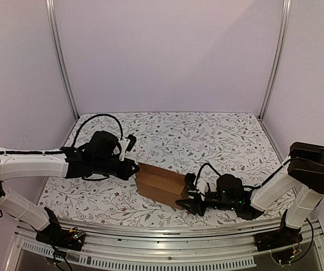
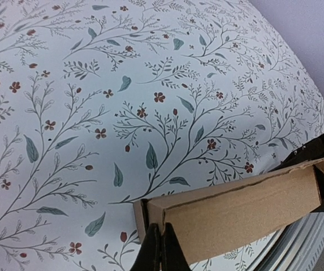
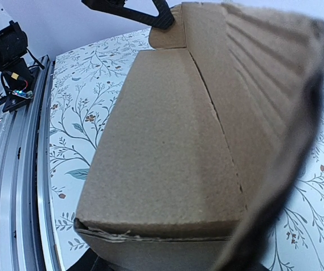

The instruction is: Fold the paper box

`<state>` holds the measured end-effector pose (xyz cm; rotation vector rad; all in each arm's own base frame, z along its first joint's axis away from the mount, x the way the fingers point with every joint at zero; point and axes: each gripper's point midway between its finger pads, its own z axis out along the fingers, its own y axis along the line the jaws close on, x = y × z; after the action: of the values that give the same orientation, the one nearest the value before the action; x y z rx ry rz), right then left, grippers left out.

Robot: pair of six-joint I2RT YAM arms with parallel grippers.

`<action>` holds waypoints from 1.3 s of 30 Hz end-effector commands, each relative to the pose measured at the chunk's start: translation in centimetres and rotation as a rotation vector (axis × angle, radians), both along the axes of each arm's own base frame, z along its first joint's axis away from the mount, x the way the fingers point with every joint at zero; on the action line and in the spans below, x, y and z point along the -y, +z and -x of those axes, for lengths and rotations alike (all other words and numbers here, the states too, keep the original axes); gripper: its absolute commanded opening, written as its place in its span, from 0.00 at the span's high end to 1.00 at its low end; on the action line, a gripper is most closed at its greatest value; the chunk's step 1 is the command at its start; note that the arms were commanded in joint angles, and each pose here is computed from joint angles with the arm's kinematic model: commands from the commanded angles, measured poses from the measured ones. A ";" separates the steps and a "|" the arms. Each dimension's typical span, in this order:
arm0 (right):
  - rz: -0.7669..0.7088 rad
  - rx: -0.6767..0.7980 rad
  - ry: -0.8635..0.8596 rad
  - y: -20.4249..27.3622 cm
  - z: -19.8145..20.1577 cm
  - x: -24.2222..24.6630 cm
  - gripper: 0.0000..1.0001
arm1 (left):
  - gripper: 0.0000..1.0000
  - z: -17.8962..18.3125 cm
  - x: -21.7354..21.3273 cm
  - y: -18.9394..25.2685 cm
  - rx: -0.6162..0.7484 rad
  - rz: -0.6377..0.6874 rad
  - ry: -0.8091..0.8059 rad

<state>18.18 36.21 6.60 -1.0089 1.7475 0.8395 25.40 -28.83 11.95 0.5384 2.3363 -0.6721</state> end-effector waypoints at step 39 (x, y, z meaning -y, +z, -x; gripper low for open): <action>-0.055 -0.032 -0.105 1.4 -1.1 0.9 0.01 | 1.00 4.8 -1.5 -4.8 -0.117 -0.128 -0.014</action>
<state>19.00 35.81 7.24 -0.8973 1.7895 0.8412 23.29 -29.34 11.69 0.5322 2.3045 -0.6803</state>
